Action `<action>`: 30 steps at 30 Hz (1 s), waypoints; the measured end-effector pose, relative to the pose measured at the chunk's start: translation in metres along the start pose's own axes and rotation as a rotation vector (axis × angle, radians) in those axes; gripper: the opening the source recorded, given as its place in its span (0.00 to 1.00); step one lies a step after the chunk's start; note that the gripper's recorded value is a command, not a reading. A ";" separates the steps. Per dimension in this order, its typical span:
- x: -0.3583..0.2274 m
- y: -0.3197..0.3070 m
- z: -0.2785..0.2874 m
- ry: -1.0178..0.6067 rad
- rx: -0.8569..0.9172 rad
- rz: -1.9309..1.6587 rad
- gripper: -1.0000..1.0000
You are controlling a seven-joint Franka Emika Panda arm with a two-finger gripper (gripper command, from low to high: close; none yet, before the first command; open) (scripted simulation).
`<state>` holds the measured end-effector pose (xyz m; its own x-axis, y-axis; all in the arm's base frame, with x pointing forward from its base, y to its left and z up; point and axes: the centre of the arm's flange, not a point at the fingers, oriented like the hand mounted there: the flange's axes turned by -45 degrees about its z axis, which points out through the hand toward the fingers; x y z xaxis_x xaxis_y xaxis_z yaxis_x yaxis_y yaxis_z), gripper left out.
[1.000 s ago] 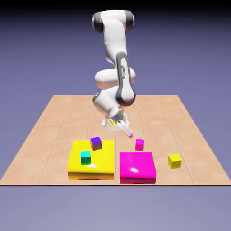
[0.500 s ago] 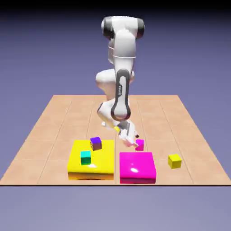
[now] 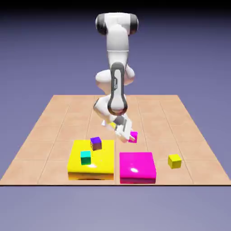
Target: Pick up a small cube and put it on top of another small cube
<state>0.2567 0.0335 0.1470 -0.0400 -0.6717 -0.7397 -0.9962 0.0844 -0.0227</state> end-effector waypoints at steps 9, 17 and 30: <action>-0.024 -0.086 -0.012 -0.105 -0.183 -0.364 0.00; -0.036 -0.143 -0.037 -0.143 -0.404 -0.637 0.00; -0.024 -0.213 -0.117 -0.093 -0.824 -0.918 0.00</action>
<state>0.4605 -0.0546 0.2483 0.6712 -0.1799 -0.7191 -0.4052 -0.9014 -0.1527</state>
